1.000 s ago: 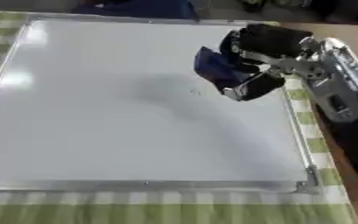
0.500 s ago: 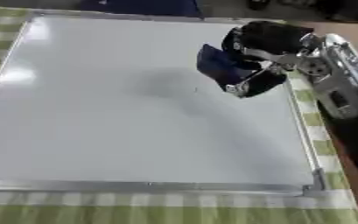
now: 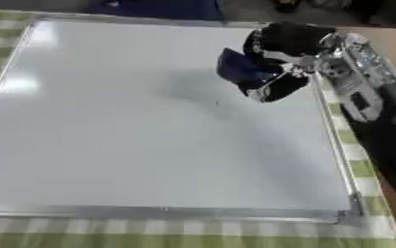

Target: Wipe the whiteboard clean with a brush.

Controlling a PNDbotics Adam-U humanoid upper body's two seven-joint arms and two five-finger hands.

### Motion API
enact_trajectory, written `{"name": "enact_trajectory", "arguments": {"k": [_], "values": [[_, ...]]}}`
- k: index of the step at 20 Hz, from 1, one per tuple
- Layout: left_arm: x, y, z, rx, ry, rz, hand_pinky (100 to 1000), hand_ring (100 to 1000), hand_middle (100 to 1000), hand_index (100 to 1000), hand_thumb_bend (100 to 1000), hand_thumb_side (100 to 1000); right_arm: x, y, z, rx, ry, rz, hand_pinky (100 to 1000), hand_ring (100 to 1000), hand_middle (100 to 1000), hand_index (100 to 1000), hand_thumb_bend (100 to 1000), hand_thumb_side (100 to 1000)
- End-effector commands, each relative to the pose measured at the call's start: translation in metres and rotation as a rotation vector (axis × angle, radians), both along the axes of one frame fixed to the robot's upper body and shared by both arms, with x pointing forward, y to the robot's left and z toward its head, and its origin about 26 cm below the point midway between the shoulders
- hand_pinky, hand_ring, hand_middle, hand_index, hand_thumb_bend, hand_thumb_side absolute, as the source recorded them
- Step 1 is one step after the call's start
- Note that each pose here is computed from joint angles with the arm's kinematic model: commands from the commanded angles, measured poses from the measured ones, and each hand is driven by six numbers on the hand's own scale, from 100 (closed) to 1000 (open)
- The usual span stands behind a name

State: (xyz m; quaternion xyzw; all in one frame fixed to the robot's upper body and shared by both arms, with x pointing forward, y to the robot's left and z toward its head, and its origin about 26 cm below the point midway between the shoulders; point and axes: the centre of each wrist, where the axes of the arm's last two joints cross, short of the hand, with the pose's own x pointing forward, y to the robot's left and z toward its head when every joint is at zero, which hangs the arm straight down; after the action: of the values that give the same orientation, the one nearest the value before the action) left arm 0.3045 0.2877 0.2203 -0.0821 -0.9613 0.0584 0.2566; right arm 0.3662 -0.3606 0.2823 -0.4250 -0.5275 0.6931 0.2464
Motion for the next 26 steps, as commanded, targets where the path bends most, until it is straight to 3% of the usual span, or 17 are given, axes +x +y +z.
{"name": "enact_trajectory", "arguments": {"k": [1,10,26], "values": [[-0.003,0.000,0.010,0.015,-0.037,-0.008,443,490,512,522,119,972,0.003,-0.010,0.009,-0.056,-0.012,-0.041,427,460,100,100,100,411],[-0.002,-0.002,0.012,0.014,-0.042,-0.018,443,490,512,522,116,974,0.019,-0.016,-0.001,-0.137,0.003,-0.090,443,467,100,100,100,380],[-0.001,-0.005,0.012,0.017,-0.045,-0.031,443,490,513,520,104,983,0.043,-0.015,-0.013,-0.233,-0.036,-0.178,459,462,100,103,100,338]]}}
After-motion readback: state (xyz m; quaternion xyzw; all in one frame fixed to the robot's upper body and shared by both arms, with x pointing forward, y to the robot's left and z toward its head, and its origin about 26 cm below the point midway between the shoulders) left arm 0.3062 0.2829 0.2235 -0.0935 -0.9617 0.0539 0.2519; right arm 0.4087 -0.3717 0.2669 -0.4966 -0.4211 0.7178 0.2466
